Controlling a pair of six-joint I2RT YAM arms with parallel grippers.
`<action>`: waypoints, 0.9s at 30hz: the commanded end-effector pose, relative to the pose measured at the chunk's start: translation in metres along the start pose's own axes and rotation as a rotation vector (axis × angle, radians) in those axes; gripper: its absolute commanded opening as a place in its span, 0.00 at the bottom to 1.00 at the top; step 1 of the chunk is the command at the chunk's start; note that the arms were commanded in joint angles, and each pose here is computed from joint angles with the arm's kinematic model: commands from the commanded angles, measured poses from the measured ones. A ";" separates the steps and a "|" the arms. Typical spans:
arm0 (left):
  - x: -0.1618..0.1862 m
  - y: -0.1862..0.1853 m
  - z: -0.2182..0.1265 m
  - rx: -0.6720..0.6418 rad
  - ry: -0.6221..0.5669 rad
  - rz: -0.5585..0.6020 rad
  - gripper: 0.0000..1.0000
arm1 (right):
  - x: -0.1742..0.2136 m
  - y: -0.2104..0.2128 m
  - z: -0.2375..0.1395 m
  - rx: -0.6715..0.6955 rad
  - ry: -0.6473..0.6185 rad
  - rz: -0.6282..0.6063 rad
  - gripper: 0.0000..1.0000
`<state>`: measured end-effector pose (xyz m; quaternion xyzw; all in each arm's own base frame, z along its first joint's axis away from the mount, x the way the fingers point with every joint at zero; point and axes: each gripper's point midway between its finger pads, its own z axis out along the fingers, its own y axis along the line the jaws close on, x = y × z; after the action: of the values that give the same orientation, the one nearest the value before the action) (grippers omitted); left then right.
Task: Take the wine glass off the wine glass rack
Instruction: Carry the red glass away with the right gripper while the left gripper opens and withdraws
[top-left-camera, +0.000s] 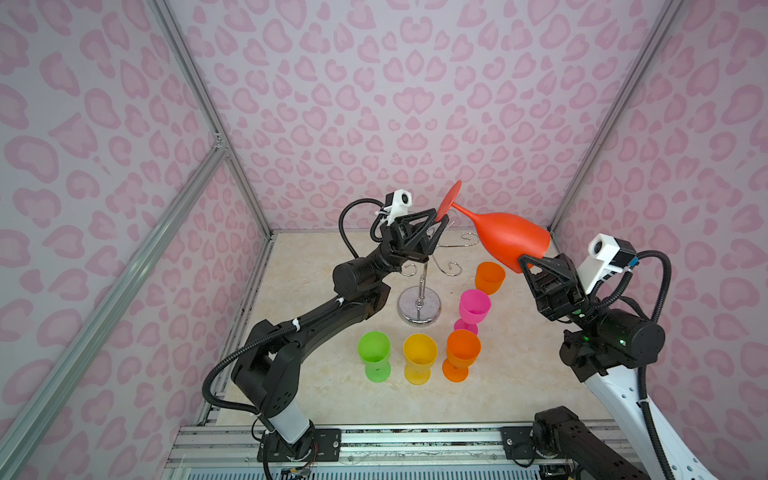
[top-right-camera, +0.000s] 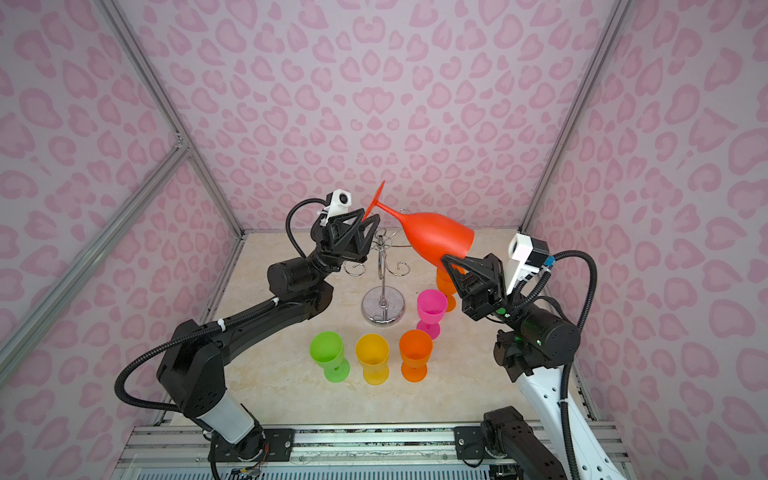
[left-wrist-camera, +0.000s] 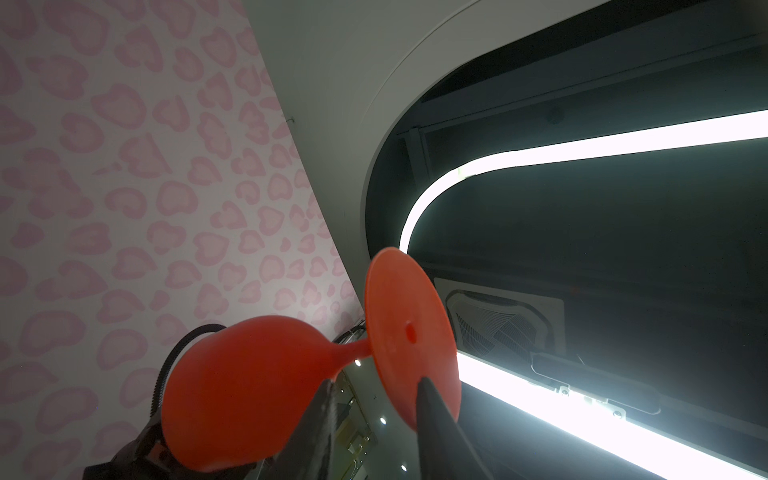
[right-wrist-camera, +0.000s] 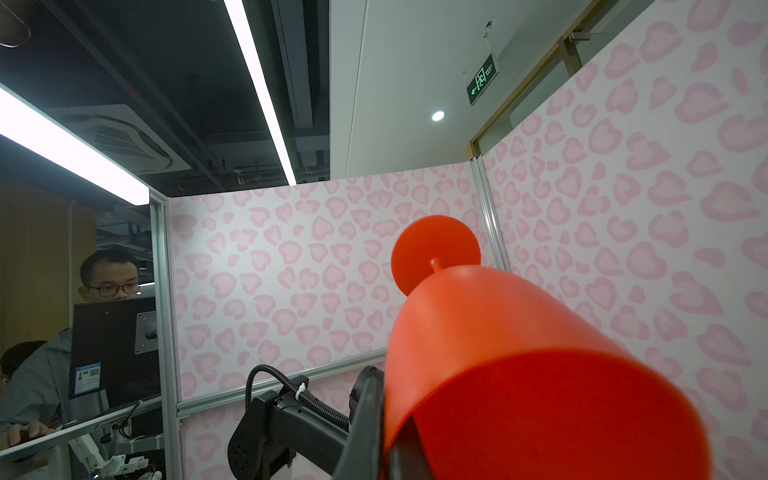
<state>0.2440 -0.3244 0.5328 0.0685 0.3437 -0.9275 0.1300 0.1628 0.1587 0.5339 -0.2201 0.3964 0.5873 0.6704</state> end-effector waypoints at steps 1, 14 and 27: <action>0.005 0.001 -0.001 0.001 0.030 0.022 0.49 | -0.003 -0.008 -0.002 0.122 0.039 -0.081 0.00; 0.026 -0.005 0.002 -0.015 0.140 0.196 0.69 | -0.023 -0.105 -0.070 1.005 0.303 -0.215 0.00; 0.069 -0.025 -0.002 -0.117 0.315 0.461 0.75 | 0.014 -0.235 -0.149 1.429 0.522 -0.059 0.00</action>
<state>0.1795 -0.3162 0.5386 0.2406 0.3745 -0.8585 0.2546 0.3361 0.0040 0.4073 0.1283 0.8066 0.0873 0.5704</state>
